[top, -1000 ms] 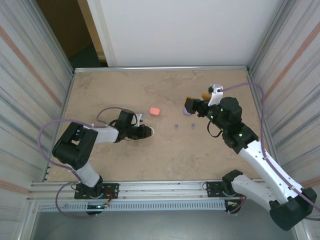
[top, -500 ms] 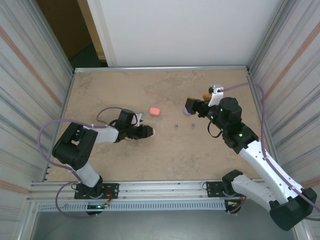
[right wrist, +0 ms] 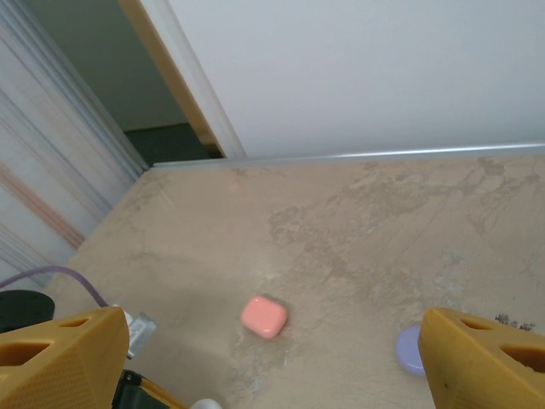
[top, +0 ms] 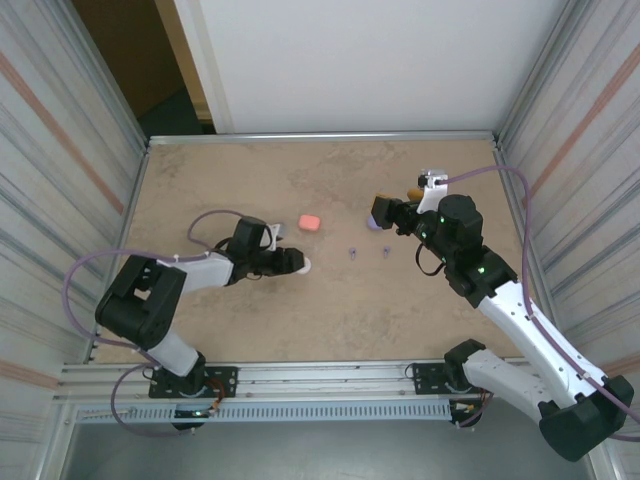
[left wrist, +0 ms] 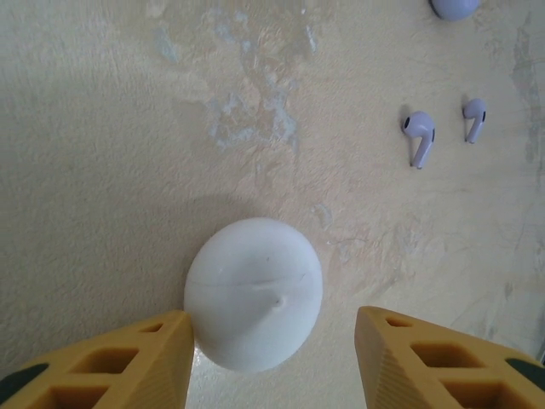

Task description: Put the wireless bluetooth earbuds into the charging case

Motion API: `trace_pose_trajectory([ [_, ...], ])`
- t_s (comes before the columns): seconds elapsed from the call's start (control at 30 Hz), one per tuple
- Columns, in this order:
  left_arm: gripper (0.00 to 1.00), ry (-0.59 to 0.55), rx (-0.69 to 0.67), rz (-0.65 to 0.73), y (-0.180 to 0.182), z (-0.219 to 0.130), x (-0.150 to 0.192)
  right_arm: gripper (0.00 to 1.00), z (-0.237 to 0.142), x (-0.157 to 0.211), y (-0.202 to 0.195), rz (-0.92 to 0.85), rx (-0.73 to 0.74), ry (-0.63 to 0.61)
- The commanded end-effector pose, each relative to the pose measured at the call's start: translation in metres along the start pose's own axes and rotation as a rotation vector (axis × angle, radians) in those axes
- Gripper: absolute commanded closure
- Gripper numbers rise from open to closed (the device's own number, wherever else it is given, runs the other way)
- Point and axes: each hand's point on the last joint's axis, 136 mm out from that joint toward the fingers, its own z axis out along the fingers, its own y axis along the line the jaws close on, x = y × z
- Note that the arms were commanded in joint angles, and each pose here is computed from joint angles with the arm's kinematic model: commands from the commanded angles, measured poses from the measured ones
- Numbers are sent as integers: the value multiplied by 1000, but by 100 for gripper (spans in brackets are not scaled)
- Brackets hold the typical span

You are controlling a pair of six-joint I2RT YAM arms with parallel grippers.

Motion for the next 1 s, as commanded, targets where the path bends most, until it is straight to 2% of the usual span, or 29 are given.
trace_pose_trajectory([
  [0.0, 46, -43, -19, 51, -4, -12, -10, 13, -5, -6, -7, -23, 34, -28],
  [0.33, 39, -186, -31, 154, -24, -51, -34, 12, -6, -4, -19, -24, 92, -22],
  [0.6, 33, -409, -62, 278, -50, -102, -75, 12, -4, -3, -21, -16, 105, -8],
  [0.9, 28, -672, -28, 384, -95, -168, -129, 12, -1, -2, -18, 11, 93, 1],
  [0.97, 27, -726, -12, 400, -106, -183, -140, 8, 0, 0, -19, 16, 95, 6],
])
